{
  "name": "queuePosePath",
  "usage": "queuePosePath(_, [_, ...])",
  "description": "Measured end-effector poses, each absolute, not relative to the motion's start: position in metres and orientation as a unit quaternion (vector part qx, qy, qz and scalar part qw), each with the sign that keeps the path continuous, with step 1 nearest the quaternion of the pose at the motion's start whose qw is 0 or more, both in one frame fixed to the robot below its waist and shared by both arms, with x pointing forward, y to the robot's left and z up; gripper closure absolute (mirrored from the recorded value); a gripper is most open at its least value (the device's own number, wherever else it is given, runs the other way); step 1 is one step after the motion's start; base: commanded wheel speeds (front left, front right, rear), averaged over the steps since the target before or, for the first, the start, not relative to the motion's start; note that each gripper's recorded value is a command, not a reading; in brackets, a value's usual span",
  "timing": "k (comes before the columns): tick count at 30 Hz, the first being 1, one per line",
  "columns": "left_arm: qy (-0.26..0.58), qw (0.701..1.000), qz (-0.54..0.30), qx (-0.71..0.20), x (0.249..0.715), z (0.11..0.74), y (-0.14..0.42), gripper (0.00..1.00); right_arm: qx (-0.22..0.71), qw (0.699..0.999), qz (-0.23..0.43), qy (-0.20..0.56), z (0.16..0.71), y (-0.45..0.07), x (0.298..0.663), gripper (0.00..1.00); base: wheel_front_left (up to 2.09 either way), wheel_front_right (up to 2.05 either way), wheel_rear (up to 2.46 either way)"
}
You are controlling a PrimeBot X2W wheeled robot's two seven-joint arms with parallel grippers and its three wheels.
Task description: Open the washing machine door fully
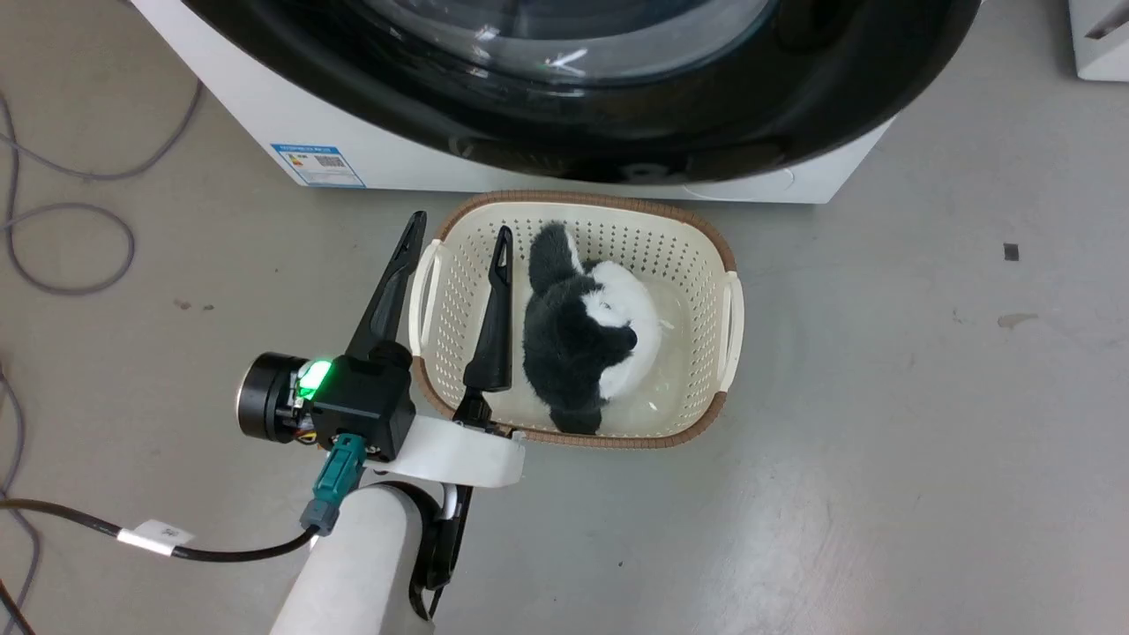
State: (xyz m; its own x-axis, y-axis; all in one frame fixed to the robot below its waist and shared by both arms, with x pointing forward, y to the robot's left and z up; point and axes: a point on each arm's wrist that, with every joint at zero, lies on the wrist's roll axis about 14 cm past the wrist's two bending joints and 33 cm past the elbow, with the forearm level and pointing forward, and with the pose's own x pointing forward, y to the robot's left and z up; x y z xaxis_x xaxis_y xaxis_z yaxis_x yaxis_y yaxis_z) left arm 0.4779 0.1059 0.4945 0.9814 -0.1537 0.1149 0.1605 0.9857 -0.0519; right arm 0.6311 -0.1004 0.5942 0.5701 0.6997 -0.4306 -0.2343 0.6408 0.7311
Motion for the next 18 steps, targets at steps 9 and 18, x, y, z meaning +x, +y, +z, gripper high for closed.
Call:
queuePosePath(9, [-0.066, 0.994, -0.077, -0.031, 0.473, 0.505, 0.107, 0.0, 0.319, 0.814, 0.296, 0.385, 0.595, -0.099, 0.613, 1.0, 0.0, 0.0, 0.0])
queuePosePath(18, [-0.071, 0.994, -0.074, -0.03, 0.462, 0.515, 0.11, 0.0, 0.317, 0.799, 0.313, 0.405, 0.596, -0.095, 0.585, 1.0, 0.0, 0.0, 0.0])
